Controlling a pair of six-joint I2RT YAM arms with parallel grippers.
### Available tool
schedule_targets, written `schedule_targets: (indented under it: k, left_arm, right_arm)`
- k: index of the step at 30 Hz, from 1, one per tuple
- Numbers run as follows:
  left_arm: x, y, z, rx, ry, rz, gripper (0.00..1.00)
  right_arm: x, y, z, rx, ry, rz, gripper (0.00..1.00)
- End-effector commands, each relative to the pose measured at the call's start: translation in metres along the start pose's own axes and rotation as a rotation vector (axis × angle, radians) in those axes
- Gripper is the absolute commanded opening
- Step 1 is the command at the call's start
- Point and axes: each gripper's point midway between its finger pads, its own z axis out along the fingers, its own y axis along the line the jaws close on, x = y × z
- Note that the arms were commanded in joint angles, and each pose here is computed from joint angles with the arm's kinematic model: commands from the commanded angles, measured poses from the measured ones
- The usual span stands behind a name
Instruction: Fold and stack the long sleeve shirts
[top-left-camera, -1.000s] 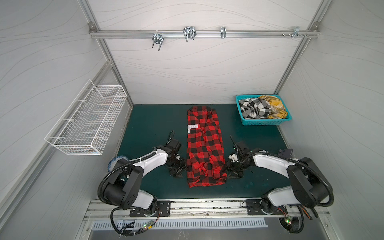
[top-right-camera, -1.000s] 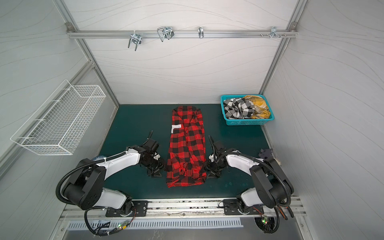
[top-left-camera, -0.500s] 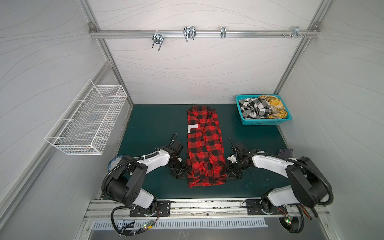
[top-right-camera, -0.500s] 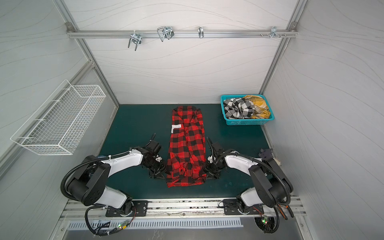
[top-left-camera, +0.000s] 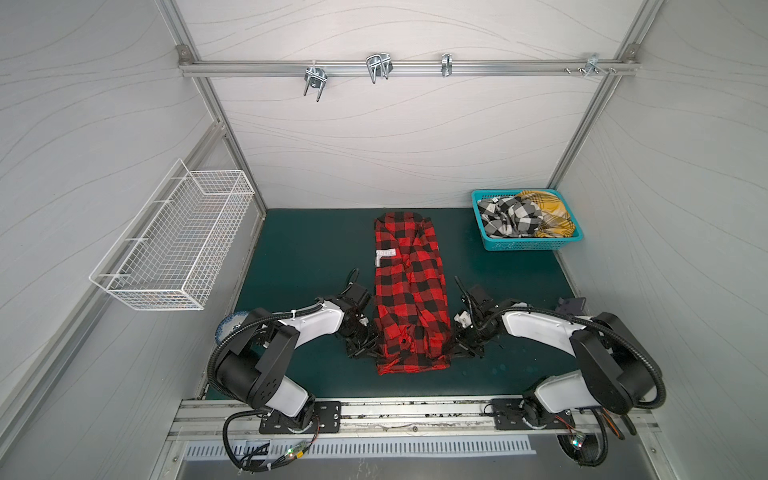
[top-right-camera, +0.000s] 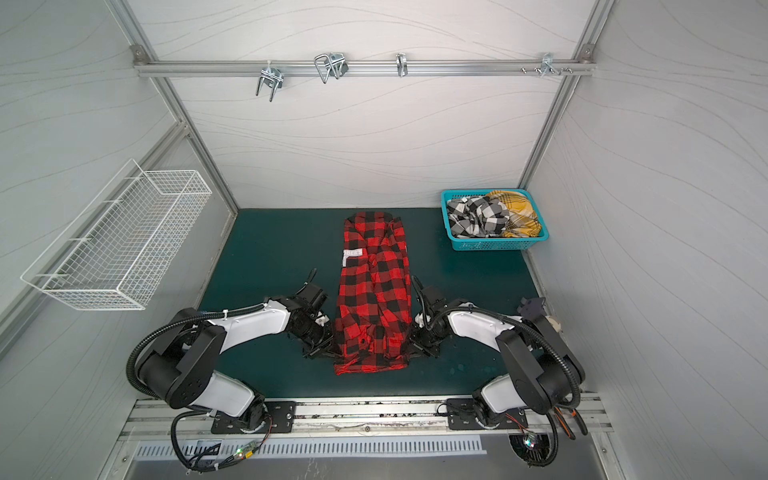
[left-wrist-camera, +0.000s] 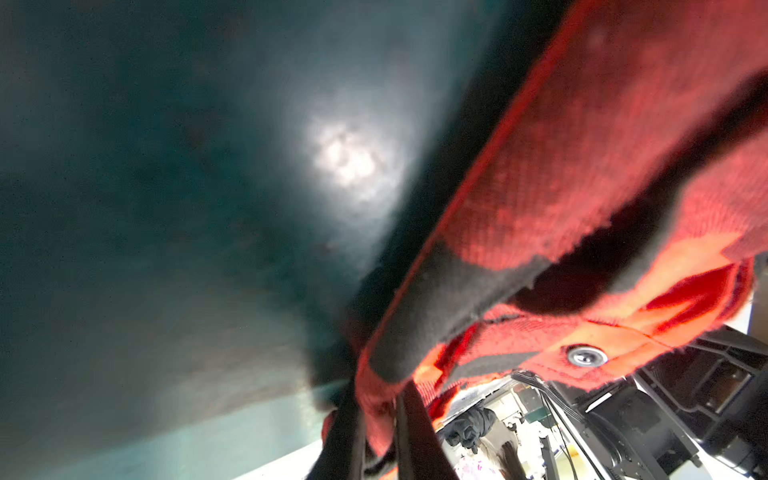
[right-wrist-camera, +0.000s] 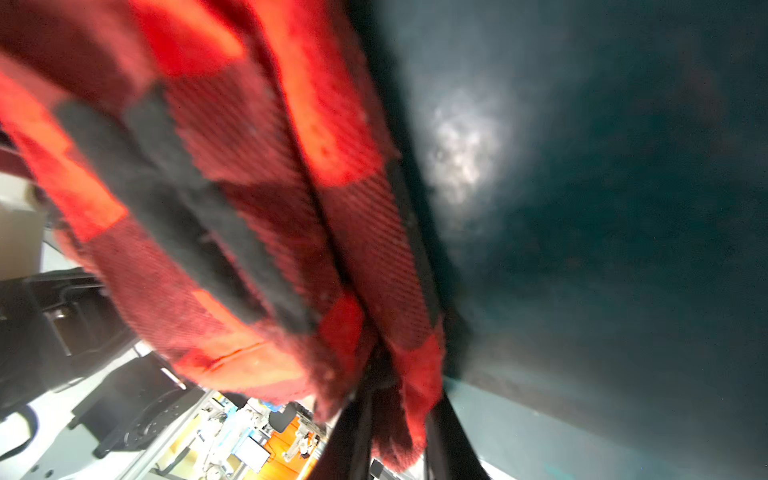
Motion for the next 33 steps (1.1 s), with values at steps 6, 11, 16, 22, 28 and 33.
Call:
schedule_targets:
  k: [6, 11, 16, 22, 28, 33]
  left_arm:
    - [0.011, 0.017, 0.003, -0.066, 0.005, 0.001, 0.31]
    - [0.017, 0.027, 0.002, -0.102, 0.01, 0.001, 0.28]
    - [0.022, 0.03, -0.002, -0.106, 0.008, 0.01, 0.25]
    - [0.014, 0.02, 0.006, -0.08, 0.014, 0.007, 0.11]
    - [0.01, 0.007, 0.003, -0.049, 0.003, 0.032, 0.0]
    - [0.01, -0.003, -0.001, -0.023, -0.001, 0.066, 0.0]
  right_arm:
    - [0.001, -0.001, 0.0, 0.031, -0.001, 0.01, 0.21]
    - [0.0, -0.001, 0.0, 0.03, -0.003, 0.011, 0.21]
    - [0.001, -0.001, -0.001, 0.029, -0.008, 0.008, 0.2]
    - [0.0, 0.001, -0.002, 0.025, -0.009, 0.001, 0.13]
    - [0.001, 0.005, -0.004, 0.016, -0.015, -0.017, 0.08]
    - [0.002, 0.013, -0.004, 0.012, -0.005, -0.047, 0.0]
